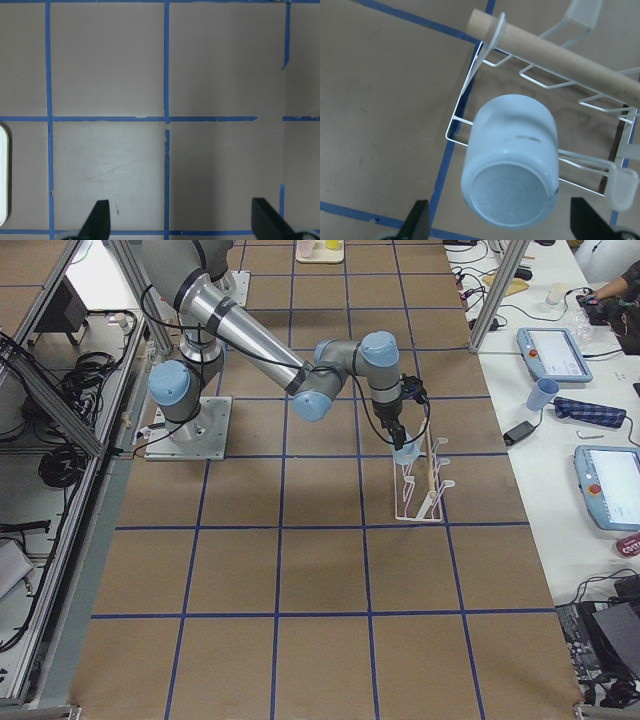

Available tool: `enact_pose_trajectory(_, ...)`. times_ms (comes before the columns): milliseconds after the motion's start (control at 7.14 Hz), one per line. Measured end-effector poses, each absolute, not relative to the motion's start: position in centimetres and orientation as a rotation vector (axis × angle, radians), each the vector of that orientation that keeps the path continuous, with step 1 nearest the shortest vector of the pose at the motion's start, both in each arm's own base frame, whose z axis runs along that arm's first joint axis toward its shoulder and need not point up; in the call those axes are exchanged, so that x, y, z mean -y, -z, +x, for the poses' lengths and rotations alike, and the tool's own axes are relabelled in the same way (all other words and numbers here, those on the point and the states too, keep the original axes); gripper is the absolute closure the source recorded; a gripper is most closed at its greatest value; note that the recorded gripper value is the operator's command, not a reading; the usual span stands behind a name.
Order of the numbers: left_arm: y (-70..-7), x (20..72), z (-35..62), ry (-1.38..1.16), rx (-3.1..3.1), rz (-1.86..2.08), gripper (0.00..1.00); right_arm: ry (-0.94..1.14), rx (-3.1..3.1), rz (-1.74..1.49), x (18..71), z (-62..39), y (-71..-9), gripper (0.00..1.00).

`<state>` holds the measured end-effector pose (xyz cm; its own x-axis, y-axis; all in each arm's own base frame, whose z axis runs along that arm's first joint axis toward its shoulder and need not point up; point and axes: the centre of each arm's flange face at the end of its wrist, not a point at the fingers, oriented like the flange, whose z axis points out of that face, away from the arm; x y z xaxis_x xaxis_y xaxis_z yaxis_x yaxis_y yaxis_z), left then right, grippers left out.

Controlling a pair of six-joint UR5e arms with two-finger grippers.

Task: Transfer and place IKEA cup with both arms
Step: 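Move the right gripper to the light blue cup on the wire rack, then lower the right gripper around the light blue cup and close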

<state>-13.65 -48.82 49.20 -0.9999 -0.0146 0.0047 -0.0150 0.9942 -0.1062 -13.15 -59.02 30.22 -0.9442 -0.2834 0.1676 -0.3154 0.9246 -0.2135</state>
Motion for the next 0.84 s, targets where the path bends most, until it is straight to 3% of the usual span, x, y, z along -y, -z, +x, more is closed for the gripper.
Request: enact_pose_trajectory(840, -49.2, 48.82, -13.62, -0.167, 3.133, 0.024, 0.0, -0.34, 2.959, 0.466, 59.63, -13.26, -28.99, 0.08)
